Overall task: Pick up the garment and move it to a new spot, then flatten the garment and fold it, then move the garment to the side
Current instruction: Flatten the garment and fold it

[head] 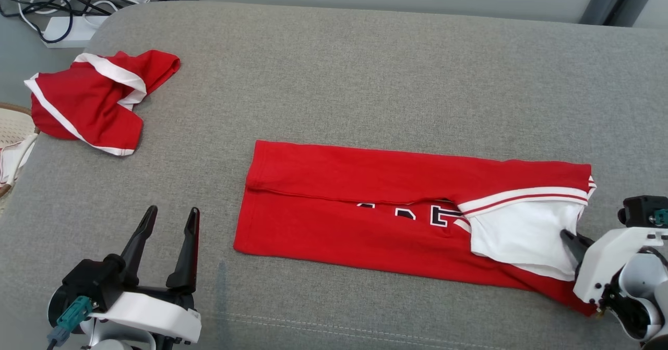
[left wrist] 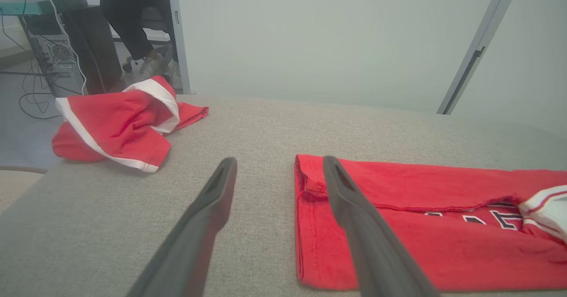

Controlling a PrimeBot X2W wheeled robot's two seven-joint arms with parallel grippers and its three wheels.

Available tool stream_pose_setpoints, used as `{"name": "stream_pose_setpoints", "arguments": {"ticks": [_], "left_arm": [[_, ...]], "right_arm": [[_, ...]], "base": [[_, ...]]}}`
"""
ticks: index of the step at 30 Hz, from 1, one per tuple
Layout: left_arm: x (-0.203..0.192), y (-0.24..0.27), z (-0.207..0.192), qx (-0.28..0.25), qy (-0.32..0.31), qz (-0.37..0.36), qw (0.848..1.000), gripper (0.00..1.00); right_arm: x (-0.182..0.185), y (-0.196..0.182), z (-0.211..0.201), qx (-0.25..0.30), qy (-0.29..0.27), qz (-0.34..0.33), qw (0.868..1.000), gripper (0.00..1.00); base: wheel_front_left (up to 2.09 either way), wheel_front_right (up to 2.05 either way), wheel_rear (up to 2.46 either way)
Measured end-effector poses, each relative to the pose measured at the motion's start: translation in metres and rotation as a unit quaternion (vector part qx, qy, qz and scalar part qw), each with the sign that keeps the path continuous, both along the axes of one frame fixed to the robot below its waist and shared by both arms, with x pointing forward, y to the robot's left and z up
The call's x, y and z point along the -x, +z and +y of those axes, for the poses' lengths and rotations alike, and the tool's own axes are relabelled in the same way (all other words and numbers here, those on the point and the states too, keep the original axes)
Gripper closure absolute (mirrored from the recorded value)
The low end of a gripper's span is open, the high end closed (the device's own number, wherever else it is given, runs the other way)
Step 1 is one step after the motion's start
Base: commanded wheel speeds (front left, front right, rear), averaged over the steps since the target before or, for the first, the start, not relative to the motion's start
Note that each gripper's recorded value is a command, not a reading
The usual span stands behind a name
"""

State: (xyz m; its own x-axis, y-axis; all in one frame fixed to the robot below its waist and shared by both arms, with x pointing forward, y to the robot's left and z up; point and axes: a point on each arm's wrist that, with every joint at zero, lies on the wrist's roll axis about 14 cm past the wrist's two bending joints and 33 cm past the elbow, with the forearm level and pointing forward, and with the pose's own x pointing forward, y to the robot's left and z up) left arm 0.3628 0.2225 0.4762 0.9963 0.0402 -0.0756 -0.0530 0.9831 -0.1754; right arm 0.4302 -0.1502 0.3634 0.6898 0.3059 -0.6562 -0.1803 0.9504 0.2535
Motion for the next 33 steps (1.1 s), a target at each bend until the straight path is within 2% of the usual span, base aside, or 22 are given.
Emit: {"name": "stream_pose_setpoints", "arguments": {"ticks": [4, 9, 11, 14, 18, 23, 26, 27, 33], "left_arm": [[-0.003, 0.000, -0.005, 0.006, -0.003, -0.001, 1.000, 0.00], [-0.007, -0.001, -0.008, 0.007, -0.008, -0.001, 1.000, 0.00], [-0.009, -0.001, -0.010, 0.008, -0.010, -0.002, 1.000, 0.00], [-0.013, 0.000, -0.014, 0.009, -0.017, -0.004, 1.000, 0.00], [-0.017, 0.003, -0.023, 0.011, -0.035, -0.010, 0.999, 0.00], [-0.020, 0.009, -0.032, 0.010, -0.051, -0.020, 0.998, 0.00], [-0.020, 0.009, -0.035, 0.010, -0.057, -0.021, 0.998, 0.00], [-0.019, 0.009, -0.036, 0.010, -0.058, -0.020, 0.998, 0.00], [-0.013, 0.008, -0.032, 0.010, -0.054, -0.015, 0.998, 0.00]], "right_arm": [[-0.004, 0.002, -0.029, 0.000, -0.043, -0.013, 0.999, 1.00], [0.000, 0.006, -0.096, 0.032, -0.117, -0.028, 0.992, 1.00], [0.001, 0.011, -0.111, 0.042, -0.130, -0.039, 0.990, 1.00], [-0.006, 0.028, -0.111, 0.043, -0.127, -0.078, 0.988, 1.00], [-0.021, 0.069, -0.076, 0.040, -0.068, -0.156, 0.985, 1.00], [-0.023, 0.124, 0.005, 0.018, 0.040, -0.242, 0.969, 1.00], [-0.013, 0.138, 0.055, 0.001, 0.102, -0.255, 0.962, 1.00], [-0.004, 0.142, 0.088, -0.023, 0.135, -0.254, 0.957, 1.00], [0.014, 0.131, 0.166, -0.062, 0.213, -0.227, 0.948, 1.00]], "base": [[0.00, 0.00, 0.00], [0.00, 0.00, 0.00], [0.00, 0.00, 0.00], [0.00, 0.00, 0.00], [0.00, 0.00, 0.00], [0.00, 0.00, 0.00], [0.00, 0.00, 0.00], [0.00, 0.00, 0.00], [0.00, 0.00, 0.00]]}}
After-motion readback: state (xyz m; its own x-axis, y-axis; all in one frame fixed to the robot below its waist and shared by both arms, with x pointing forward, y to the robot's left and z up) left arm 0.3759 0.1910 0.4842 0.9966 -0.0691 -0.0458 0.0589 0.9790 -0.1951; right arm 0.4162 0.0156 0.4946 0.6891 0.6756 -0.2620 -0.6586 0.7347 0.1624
